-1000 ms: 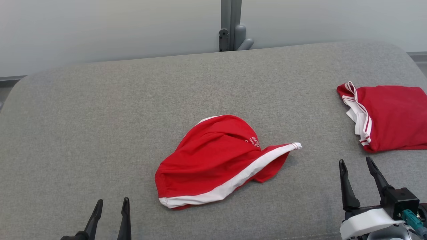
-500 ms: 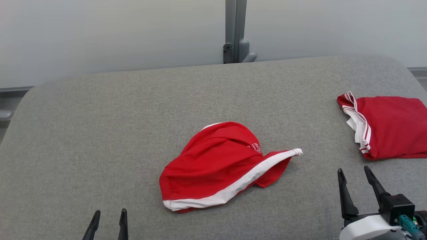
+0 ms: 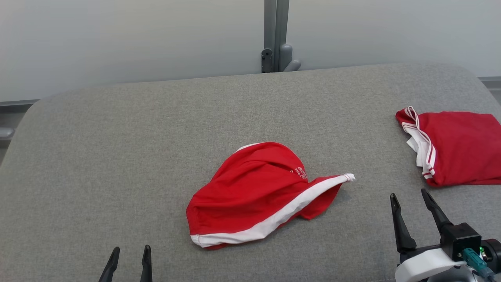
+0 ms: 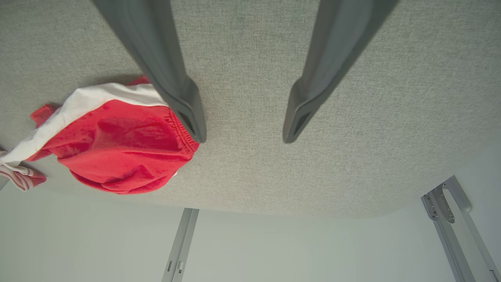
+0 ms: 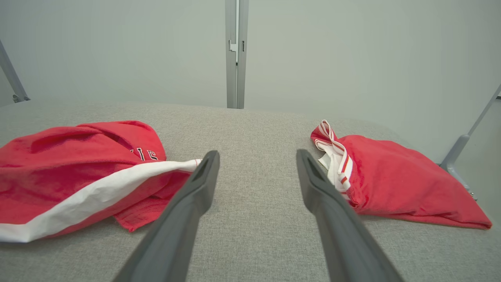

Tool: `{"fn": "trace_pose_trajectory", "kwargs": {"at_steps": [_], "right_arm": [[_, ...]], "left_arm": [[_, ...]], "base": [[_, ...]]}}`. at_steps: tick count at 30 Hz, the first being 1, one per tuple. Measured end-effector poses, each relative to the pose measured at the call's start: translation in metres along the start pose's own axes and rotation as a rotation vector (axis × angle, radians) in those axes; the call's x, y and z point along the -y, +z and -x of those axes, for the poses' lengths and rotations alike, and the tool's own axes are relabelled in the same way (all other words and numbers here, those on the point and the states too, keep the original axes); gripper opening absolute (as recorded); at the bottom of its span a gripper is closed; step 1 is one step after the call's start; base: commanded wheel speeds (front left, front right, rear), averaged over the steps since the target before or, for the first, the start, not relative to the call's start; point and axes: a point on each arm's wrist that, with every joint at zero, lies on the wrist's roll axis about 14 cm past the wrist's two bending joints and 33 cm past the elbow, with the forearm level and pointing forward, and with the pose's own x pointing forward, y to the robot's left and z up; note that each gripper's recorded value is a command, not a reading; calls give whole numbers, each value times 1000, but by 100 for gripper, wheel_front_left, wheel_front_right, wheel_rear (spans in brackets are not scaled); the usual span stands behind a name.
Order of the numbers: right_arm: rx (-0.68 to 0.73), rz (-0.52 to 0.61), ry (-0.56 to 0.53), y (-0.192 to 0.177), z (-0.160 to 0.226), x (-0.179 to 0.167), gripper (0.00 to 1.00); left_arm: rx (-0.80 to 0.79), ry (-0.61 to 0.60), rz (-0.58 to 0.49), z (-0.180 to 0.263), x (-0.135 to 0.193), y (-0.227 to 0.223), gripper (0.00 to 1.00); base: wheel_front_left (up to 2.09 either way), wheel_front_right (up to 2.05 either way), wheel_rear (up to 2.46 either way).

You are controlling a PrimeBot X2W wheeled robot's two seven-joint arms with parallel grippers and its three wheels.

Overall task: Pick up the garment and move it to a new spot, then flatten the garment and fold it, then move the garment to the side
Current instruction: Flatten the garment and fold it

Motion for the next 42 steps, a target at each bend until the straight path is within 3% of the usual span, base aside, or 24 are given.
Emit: {"fn": "trace_pose_trajectory", "kwargs": {"at_steps": [8, 13, 23, 32, 42], "right_arm": [[7, 47, 56, 3, -7, -6, 100], [-98, 219, 253, -24, -22, -24, 100], [-223, 398, 449, -43, -61, -39, 100], [-277, 417, 546, -56, -83, -52, 100], [-306, 404, 580, -66, -87, -56, 100]], "left_arm": [[-42, -47, 12, 0, 13, -12, 100], [-216, -170, 38, -2, 38, -47, 100], [-374, -260, 115, -23, 52, -66, 100], [-429, -283, 177, -42, 57, -73, 100], [-468, -319, 176, -41, 64, -85, 100]], "base": [[0, 0, 0], [0, 0, 0], [0, 0, 0], [0, 0, 0], [0, 0, 0]]}}
